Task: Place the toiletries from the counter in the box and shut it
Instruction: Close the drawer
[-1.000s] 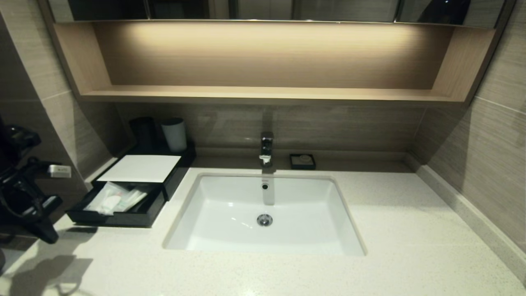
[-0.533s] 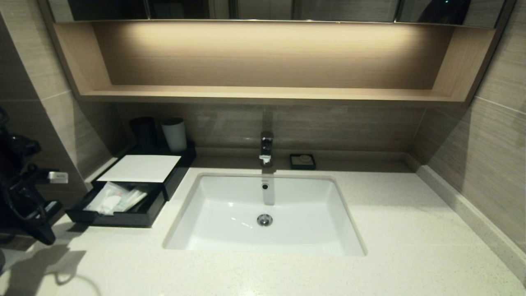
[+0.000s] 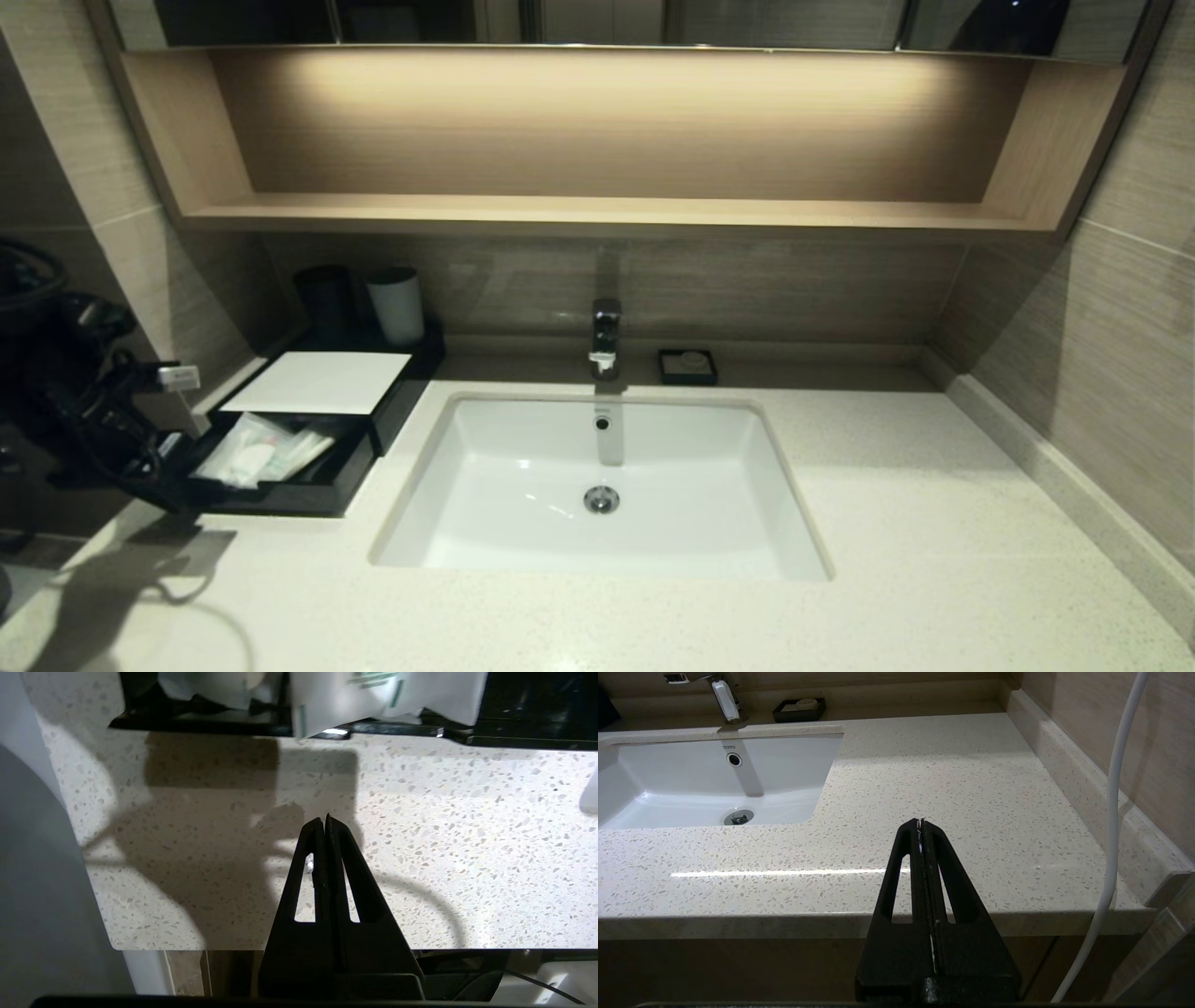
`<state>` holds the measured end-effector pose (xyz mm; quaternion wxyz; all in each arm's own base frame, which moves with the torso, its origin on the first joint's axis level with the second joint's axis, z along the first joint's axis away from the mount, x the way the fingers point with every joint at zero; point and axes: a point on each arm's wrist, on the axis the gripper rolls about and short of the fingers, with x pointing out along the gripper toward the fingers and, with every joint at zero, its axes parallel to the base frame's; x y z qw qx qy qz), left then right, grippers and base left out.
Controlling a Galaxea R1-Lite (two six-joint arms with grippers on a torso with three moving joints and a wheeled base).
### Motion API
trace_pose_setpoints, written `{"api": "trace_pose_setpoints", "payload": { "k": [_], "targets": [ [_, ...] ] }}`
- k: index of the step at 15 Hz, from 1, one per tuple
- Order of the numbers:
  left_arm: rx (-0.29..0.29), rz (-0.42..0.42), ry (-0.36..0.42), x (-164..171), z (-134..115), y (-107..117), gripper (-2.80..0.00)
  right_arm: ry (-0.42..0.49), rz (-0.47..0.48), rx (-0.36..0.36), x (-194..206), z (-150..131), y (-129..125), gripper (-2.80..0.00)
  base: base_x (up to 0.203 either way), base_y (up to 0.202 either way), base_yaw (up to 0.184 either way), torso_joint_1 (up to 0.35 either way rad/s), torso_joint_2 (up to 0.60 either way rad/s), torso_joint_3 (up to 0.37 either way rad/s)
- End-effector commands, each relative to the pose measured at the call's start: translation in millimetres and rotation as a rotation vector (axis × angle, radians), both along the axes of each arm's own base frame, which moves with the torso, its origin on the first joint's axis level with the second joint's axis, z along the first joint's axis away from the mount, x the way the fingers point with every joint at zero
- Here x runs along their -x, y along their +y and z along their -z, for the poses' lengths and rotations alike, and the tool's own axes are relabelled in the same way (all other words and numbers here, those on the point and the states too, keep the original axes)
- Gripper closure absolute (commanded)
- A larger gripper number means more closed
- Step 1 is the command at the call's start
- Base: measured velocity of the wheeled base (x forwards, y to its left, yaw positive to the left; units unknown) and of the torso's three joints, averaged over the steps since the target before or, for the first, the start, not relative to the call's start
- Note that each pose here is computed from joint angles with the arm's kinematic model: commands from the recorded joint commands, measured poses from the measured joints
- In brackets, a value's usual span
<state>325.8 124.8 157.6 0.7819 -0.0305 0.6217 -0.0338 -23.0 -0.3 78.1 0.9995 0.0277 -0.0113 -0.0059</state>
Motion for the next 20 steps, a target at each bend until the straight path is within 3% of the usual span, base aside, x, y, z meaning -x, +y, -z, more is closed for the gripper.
{"api": "trace_pose_setpoints", "payload": {
  "k": [1,4,8,20],
  "targets": [
    [-0.006,0.045,-0.023,0,-9,-16,0.00,-0.001,-0.001,0.000,0,0,0,0.00,0.000,0.000,0.000,0.000,0.00,0.000],
    [-0.020,0.065,-0.058,-5,-13,-24,0.00,0.001,-0.001,0.000,0,0,0,0.00,0.000,0.000,0.000,0.000,0.00,0.000],
    [-0.043,0.021,-0.132,-24,-4,-19,0.00,0.001,-0.002,0.000,0,0,0,0.00,0.000,0.000,0.000,0.000,0.00,0.000],
    [-0.078,-0.036,-0.082,-45,22,-1,0.00,-0.001,0.000,0.000,0,0,0,0.00,0.000,0.000,0.000,0.000,0.00,0.000]
  ]
}}
